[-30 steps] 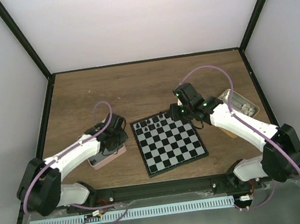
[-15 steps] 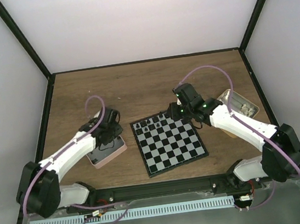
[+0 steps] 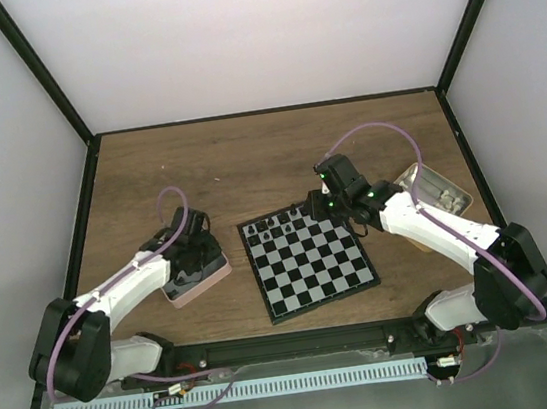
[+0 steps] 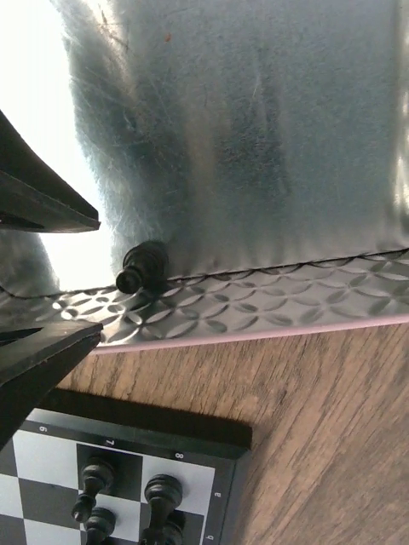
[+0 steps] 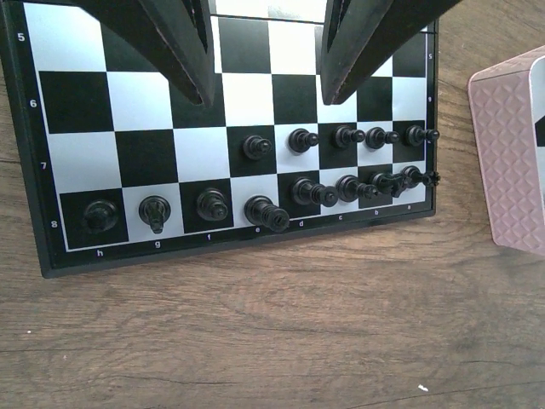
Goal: Set up the chess pieces on the board
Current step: Pick up the chess piece from the storage box.
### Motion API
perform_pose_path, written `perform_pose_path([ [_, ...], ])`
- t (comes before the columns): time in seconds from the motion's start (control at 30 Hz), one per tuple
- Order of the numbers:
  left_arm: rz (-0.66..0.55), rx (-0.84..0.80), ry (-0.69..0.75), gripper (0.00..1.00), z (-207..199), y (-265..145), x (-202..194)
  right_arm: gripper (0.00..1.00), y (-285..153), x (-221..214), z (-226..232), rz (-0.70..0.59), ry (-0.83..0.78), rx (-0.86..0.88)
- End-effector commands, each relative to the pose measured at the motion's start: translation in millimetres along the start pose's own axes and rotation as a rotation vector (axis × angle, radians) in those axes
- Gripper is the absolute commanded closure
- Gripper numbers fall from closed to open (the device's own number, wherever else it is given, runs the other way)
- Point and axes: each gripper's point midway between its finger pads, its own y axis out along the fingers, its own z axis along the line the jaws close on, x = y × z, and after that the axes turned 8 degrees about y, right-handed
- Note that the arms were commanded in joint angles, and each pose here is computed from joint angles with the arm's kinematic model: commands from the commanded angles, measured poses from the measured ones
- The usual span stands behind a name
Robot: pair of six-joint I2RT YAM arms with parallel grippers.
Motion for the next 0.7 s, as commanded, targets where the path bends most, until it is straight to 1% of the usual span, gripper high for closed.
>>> perform_pose_path([
  [0.0, -0.042, -0.091, 0.026, 0.68, -9.9, 4.3, 7.8, 0.64, 0.9, 3.3, 1.4, -0.013, 0.005, 0.010],
  [0.2, -0.042, -0.057, 0.019, 0.68, 1.6, 13.0, 8.7, 0.64, 0.4, 2.8, -0.6, -0.014, 0.007, 0.002],
  [0.33, -0.037, -0.057, 0.022, 0.69, 1.8, 15.6, 9.1, 0.64, 1.7, 1.8, -0.8, -0.008, 0.007, 0.001],
  [0.67, -0.026, -0.112, 0.044, 0.67, -6.5, 17.5, 7.9, 0.64, 3.5, -0.2, -1.7, 0.000, 0.008, 0.000],
])
